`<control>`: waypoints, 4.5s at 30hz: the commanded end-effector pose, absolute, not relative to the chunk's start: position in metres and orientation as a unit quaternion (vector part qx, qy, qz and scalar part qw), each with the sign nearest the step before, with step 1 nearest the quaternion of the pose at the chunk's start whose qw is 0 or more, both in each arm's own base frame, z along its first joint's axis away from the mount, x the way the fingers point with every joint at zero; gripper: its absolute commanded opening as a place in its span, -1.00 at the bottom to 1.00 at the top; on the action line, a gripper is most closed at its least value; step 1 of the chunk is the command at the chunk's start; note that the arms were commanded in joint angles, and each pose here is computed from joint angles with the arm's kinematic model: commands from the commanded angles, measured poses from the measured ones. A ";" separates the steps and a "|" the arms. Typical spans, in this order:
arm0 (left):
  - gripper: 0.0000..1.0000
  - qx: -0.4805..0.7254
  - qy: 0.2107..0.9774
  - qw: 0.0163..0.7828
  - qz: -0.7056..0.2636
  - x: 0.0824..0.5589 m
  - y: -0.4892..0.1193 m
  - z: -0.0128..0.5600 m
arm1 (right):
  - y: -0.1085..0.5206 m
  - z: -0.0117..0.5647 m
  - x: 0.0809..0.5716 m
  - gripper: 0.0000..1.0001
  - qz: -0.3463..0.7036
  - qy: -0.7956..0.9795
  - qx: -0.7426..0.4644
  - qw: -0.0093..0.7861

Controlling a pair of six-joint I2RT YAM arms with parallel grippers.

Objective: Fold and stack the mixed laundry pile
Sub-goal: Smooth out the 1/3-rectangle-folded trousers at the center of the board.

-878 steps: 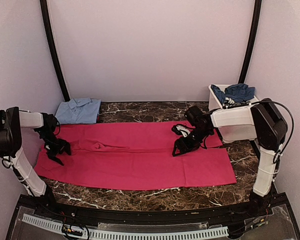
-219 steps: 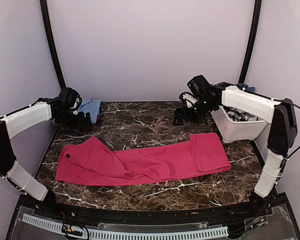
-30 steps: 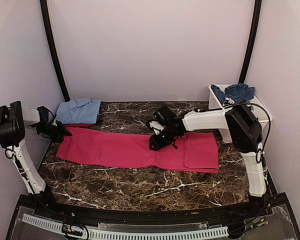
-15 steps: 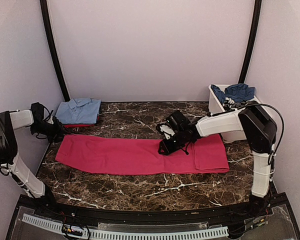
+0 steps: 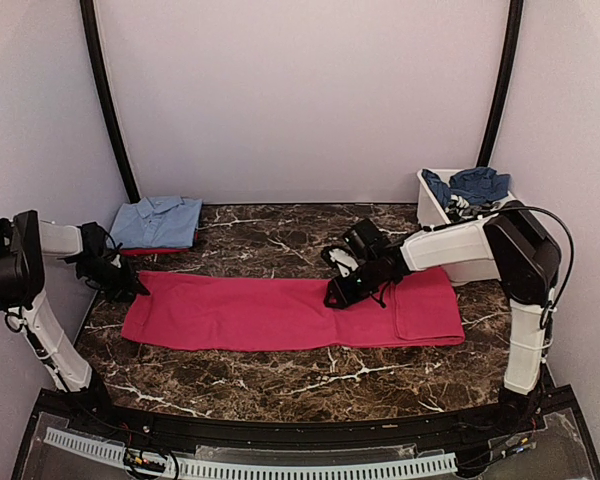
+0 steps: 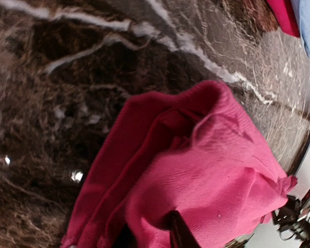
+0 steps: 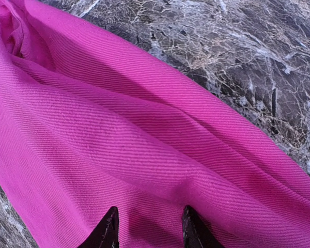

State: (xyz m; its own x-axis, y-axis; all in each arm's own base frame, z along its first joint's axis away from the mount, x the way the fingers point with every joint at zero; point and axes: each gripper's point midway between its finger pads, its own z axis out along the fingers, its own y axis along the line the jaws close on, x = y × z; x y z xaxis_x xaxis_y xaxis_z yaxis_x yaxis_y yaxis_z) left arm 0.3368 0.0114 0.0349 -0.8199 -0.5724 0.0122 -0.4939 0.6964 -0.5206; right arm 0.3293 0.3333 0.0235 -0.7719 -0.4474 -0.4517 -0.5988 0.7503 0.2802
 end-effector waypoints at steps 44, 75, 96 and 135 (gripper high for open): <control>0.75 -0.414 0.872 0.142 -0.221 0.312 0.047 0.111 | 0.496 0.134 0.258 0.18 0.235 0.789 -0.496 0.274; -0.66 -0.482 0.835 0.050 -0.261 0.286 0.008 0.042 | 0.447 0.055 0.226 0.38 0.150 0.811 -0.515 0.232; -1.00 -0.220 0.818 0.313 -0.429 0.422 -0.023 0.235 | 0.425 0.091 0.296 -0.73 0.030 0.827 -0.446 0.340; 0.60 -0.379 0.866 0.178 -0.274 0.250 -0.015 0.141 | 0.369 0.065 0.168 0.41 0.207 0.835 -0.487 0.152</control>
State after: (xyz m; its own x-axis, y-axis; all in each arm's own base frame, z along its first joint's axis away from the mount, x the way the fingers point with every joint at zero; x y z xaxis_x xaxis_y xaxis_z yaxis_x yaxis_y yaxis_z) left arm 0.2589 -0.0207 0.1182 -0.6457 -0.7634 -0.0156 -0.5973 0.5177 -0.6125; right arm 0.1879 0.3646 0.0279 -0.4843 -0.7694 -0.4165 -0.8667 0.4867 0.1088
